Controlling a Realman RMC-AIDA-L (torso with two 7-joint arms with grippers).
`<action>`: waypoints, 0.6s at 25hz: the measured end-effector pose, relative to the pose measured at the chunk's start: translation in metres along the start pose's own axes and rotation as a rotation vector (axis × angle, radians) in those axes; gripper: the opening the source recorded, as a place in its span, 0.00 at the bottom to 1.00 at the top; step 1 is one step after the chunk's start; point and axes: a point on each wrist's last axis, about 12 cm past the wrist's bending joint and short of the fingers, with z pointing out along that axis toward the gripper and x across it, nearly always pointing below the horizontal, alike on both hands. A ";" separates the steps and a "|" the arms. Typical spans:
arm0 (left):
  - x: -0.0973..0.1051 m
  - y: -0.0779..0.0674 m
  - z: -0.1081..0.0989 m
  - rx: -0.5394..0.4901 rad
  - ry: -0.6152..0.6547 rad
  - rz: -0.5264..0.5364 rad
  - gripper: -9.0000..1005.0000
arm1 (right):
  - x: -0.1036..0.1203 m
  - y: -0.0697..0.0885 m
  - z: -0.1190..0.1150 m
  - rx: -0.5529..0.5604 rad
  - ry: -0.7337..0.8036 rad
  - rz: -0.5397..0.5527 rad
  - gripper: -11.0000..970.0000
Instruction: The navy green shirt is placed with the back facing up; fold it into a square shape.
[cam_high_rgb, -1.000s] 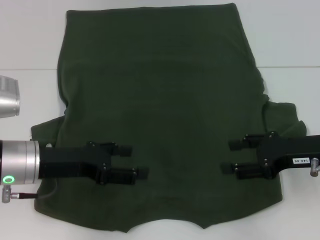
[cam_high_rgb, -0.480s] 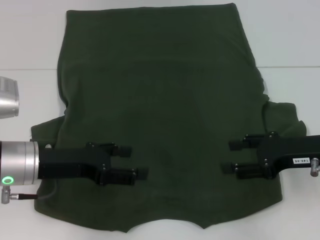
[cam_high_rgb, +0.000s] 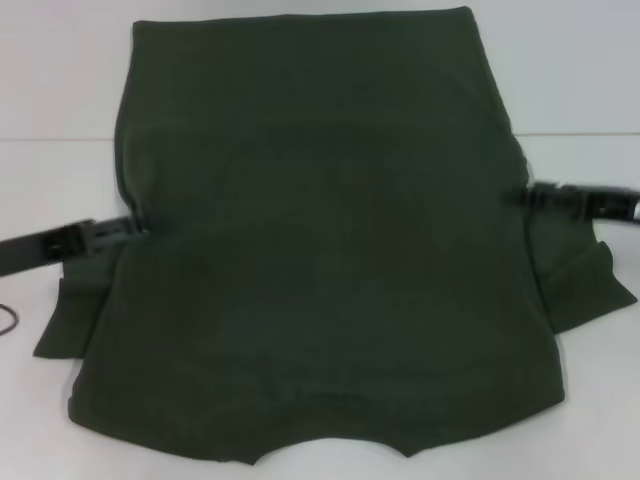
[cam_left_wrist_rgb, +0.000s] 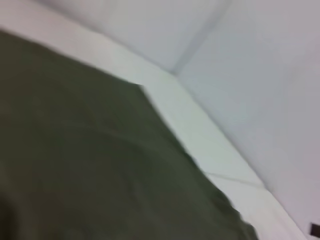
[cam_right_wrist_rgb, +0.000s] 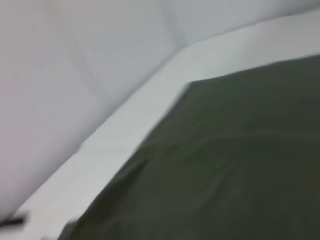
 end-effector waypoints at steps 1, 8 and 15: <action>0.000 0.005 -0.005 -0.020 -0.008 -0.049 0.92 | -0.003 -0.004 -0.001 0.028 -0.009 0.042 0.81; 0.003 0.033 -0.025 -0.122 -0.054 -0.251 0.92 | -0.021 -0.017 0.003 0.081 -0.030 0.115 0.81; 0.013 0.051 -0.022 -0.224 -0.076 -0.116 0.92 | -0.025 -0.012 0.011 0.073 -0.026 0.098 0.81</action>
